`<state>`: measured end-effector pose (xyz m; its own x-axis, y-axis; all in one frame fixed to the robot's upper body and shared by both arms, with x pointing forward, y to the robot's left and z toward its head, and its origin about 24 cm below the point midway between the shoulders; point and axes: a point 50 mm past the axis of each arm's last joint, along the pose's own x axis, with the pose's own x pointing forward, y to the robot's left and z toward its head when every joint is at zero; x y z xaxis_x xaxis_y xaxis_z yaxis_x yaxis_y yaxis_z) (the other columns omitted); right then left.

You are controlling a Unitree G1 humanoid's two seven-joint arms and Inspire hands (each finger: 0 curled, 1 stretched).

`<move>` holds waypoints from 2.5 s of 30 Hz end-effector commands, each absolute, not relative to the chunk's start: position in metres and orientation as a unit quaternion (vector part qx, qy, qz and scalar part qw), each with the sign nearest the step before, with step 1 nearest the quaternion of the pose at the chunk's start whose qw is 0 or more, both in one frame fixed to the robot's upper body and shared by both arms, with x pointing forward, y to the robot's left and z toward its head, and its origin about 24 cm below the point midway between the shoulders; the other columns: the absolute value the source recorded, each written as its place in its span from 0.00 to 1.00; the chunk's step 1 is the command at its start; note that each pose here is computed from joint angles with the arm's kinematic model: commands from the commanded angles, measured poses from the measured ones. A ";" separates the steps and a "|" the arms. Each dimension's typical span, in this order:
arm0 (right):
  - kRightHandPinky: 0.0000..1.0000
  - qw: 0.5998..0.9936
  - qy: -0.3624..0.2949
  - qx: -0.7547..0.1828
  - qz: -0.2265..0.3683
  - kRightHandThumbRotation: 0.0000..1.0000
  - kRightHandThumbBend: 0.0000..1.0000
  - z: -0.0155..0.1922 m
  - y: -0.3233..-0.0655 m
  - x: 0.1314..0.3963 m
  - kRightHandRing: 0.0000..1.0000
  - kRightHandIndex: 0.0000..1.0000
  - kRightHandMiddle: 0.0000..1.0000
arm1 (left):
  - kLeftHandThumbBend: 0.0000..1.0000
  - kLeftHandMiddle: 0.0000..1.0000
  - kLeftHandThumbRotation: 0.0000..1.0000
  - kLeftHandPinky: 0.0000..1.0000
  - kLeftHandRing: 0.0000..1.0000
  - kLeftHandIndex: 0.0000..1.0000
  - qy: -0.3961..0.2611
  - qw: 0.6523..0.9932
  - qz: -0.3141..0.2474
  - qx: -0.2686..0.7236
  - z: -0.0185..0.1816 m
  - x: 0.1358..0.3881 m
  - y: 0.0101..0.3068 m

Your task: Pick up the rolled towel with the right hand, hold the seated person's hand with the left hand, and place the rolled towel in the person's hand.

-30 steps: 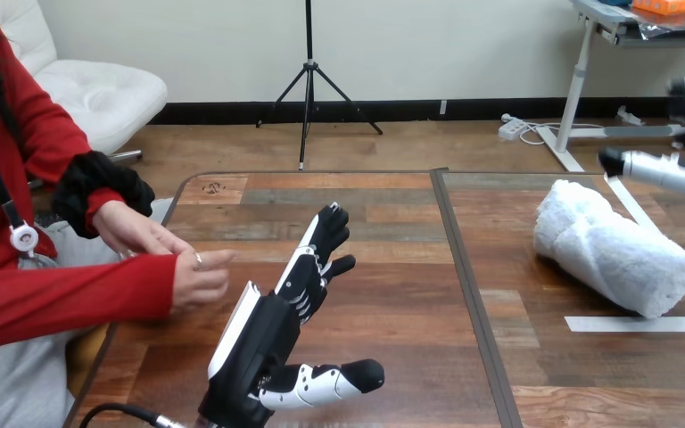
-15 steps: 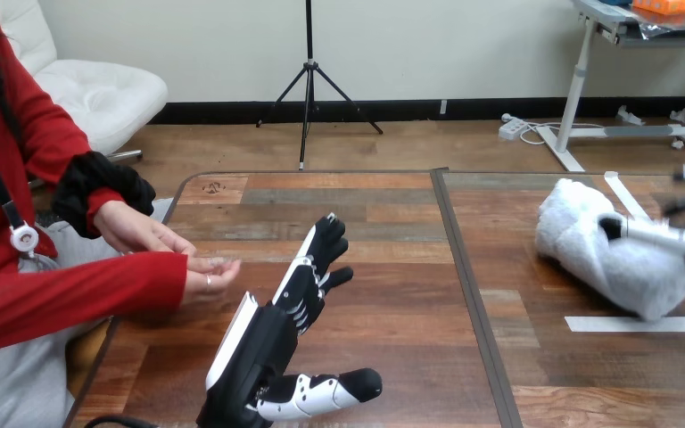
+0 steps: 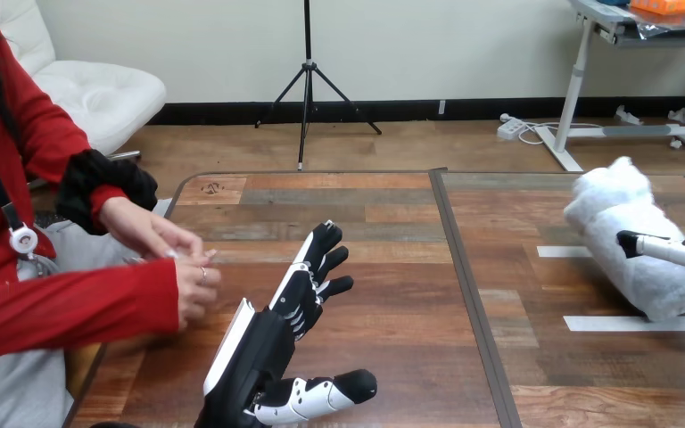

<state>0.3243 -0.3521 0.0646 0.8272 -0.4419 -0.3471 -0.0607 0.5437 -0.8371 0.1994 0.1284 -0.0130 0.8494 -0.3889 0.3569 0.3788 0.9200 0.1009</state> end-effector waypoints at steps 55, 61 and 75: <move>0.41 0.849 0.280 -0.443 -0.058 0.16 0.98 0.035 -0.282 0.350 0.50 0.67 0.60 | 1.00 0.99 0.56 0.88 0.95 0.99 -0.256 0.952 -0.167 0.029 0.008 0.200 0.138; 0.37 0.853 0.274 -0.440 -0.056 0.05 0.97 0.036 -0.276 0.353 0.45 0.62 0.58 | 1.00 0.99 0.56 0.88 0.95 0.98 -0.259 0.950 -0.170 0.026 0.009 0.201 0.136; 0.60 0.870 0.243 -0.428 -0.034 0.00 0.92 0.039 -0.268 0.358 0.70 0.48 0.70 | 1.00 0.99 0.56 0.88 0.95 0.99 -0.261 0.949 -0.172 0.027 0.010 0.206 0.132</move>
